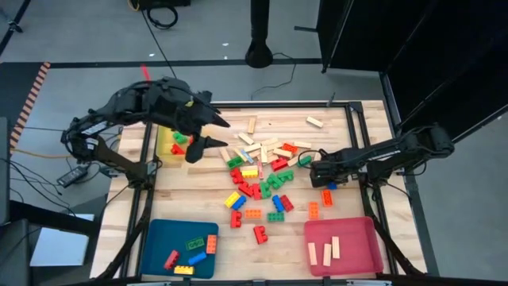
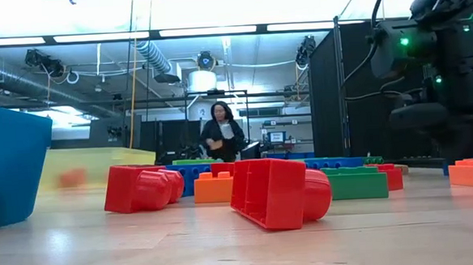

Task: Sort blocks by size
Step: Put the blue game piece into the blue bin

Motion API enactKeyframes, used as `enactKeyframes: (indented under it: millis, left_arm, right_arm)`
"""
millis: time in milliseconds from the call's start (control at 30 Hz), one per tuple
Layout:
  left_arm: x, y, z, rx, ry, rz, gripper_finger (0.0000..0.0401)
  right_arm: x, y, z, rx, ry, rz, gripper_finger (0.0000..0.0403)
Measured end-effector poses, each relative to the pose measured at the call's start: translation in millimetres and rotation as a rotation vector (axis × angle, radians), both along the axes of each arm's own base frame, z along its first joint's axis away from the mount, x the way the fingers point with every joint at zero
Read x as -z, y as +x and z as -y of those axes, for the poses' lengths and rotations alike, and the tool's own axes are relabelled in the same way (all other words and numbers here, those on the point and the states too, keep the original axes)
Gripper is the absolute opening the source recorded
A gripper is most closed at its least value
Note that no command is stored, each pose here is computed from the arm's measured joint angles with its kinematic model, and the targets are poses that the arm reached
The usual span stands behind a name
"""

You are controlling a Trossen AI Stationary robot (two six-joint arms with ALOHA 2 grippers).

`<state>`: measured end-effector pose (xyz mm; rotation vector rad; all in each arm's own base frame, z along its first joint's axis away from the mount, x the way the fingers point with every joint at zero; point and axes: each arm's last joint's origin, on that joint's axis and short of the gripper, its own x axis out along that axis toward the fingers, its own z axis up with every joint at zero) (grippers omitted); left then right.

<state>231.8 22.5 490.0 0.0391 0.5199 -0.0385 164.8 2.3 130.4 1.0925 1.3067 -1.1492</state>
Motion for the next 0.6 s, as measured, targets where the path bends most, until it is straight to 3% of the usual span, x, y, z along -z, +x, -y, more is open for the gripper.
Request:
enactKeyframes:
  millis: [267, 600]
  left_arm:
    - [-37.8, -46.0, 2.1, -0.108, 0.037, 0.159, 0.0268]
    - [-59.5, -96.4, 6.1, -0.187, 0.011, 0.302, 0.0268]
  right_arm:
    - [-32.1, 26.3, 10.1, -0.073, -0.088, 0.083, 0.0155]
    - [-91.4, 100.4, 20.3, -0.215, -0.237, 0.478, 0.0155]
